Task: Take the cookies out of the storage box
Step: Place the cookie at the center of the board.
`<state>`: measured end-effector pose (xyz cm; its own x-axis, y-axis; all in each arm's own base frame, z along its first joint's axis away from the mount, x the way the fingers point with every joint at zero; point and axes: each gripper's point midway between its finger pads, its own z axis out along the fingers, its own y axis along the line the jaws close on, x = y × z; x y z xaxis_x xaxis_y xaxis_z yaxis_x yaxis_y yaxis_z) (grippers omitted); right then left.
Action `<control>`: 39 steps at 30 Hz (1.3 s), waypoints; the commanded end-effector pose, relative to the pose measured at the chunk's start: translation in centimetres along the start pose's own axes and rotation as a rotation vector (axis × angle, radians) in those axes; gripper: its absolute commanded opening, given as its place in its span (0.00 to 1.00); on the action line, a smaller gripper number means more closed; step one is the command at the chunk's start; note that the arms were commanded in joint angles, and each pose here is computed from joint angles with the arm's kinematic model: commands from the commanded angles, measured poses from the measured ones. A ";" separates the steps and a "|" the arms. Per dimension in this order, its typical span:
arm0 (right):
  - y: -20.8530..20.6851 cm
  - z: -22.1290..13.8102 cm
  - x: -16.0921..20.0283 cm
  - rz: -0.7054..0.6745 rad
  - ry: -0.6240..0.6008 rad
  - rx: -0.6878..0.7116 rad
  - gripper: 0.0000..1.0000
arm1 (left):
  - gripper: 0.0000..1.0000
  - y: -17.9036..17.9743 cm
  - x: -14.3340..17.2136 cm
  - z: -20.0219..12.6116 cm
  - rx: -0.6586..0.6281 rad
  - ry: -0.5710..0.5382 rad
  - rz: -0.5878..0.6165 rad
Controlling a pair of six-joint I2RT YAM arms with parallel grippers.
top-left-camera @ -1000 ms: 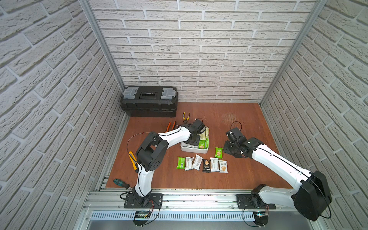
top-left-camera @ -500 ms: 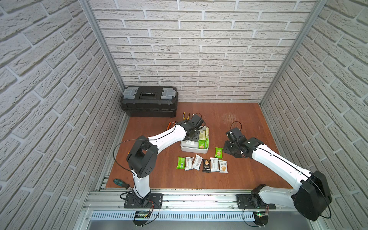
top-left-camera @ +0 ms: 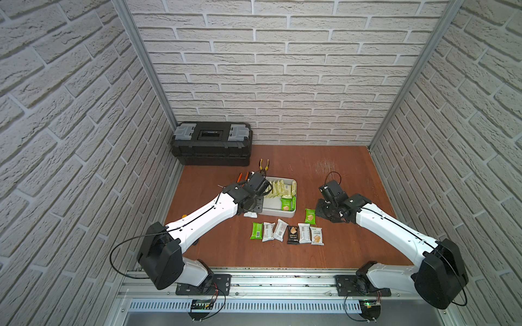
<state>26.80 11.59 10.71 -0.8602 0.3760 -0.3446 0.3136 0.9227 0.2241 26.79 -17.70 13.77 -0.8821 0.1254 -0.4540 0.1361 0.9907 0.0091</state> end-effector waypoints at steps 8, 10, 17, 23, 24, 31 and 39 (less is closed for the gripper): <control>1.9 0.1 -0.9 -0.023 0.007 -0.055 0.39 | 0.42 2.9 7.0 2.8 -0.025 0.114 -0.085; 1.9 0.0 -0.8 -0.026 0.009 -0.057 0.39 | 0.42 2.2 7.7 4.2 0.015 0.135 -0.088; 1.5 -0.4 -0.8 -0.033 0.005 -0.047 0.38 | 0.42 1.2 8.3 6.8 0.040 0.157 -0.047; 1.8 -0.5 -1.2 -0.030 0.000 -0.049 0.38 | 0.50 1.4 9.0 8.0 0.019 0.183 -0.038; 1.9 -0.5 -1.2 -0.030 -0.003 -0.047 0.38 | 0.51 1.7 9.1 8.1 0.008 0.185 -0.044; 2.2 -0.8 -1.7 -0.030 -0.012 -0.050 0.38 | 0.61 2.7 8.0 7.0 -0.007 0.140 -0.078; 5.1 -1.5 -2.6 -0.066 -0.012 -0.119 0.39 | 0.64 3.6 1.4 1.1 0.018 -0.142 -0.217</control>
<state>29.09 14.04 13.00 -0.8729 0.3368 -0.3529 0.2436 0.9277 0.2828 24.99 -14.69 9.26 -0.8780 -0.0148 -0.4784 0.0301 0.9958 -0.0860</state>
